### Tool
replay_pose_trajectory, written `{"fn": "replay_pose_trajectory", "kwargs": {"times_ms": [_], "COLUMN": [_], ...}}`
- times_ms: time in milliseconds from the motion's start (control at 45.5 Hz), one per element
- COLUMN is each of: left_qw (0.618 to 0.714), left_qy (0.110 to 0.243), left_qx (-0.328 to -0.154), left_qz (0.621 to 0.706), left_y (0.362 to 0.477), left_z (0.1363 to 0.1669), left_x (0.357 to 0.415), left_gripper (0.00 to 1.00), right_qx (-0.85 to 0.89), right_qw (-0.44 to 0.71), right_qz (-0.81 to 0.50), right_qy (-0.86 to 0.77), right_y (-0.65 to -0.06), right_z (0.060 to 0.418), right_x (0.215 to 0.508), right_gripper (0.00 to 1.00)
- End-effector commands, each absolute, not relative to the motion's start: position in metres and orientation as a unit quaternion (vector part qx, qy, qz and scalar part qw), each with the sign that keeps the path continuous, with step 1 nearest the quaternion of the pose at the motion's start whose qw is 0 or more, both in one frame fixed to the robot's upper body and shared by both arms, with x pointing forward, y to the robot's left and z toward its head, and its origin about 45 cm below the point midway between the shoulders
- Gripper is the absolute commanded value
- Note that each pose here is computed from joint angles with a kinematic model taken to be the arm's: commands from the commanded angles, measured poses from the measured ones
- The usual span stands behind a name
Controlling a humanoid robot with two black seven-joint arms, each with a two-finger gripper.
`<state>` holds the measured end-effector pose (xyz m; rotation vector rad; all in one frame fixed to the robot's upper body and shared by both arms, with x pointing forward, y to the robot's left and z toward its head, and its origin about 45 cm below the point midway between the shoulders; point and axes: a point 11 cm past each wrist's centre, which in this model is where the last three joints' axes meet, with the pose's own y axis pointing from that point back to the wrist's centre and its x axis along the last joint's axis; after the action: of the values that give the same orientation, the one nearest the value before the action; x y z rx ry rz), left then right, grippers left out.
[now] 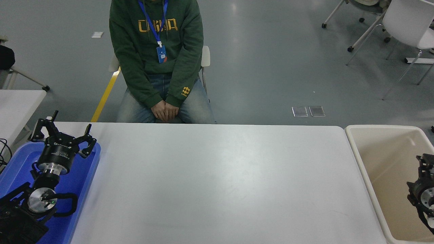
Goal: Clean the table surface
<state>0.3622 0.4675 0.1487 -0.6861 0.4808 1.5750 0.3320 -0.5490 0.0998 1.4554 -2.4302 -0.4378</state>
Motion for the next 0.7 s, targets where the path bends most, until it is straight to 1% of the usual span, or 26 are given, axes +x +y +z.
{"fn": "replay_pose_trajectory", "kwargs": {"times_ms": [0, 132, 242, 352, 440, 681], "left_qw": [0.6279, 0.6279, 0.6279, 0.6279, 0.6279, 0.6279], "left_qy": [0.21, 0.21, 0.21, 0.21, 0.21, 0.21], "left_qx": [-0.299, -0.299, -0.299, -0.299, -0.299, -0.299], "left_qz": [0.6872, 0.6872, 0.6872, 0.6872, 0.6872, 0.6872], "left_y": [0.467, 0.467, 0.467, 0.467, 0.467, 0.467], "left_z": [0.1487, 0.1487, 0.1487, 0.1487, 0.1487, 0.1487], "left_x": [0.3622, 0.3622, 0.3622, 0.3622, 0.3622, 0.3622], "left_gripper": [1.0, 1.0, 1.0, 1.0, 1.0, 1.0], "right_qx": [0.559, 0.604, 0.622, 0.653, 0.658, 0.645], "right_qw": [-0.007, -0.093, -0.109, -0.135, -0.166, -0.2], "right_qz": [-0.174, -0.184, -0.191, -0.206, -0.208, -0.219], "right_qy": [-0.811, -0.77, -0.752, -0.716, -0.704, -0.704], "right_y": [-0.516, -0.492, -0.478, -0.451, -0.436, -0.395], "right_z": [0.13, 0.136, 0.138, 0.141, 0.149, 0.138], "right_x": [0.363, 0.362, 0.363, 0.365, 0.37, 0.382], "right_gripper": [1.0, 1.0, 1.0, 1.0, 1.0, 1.0]}}
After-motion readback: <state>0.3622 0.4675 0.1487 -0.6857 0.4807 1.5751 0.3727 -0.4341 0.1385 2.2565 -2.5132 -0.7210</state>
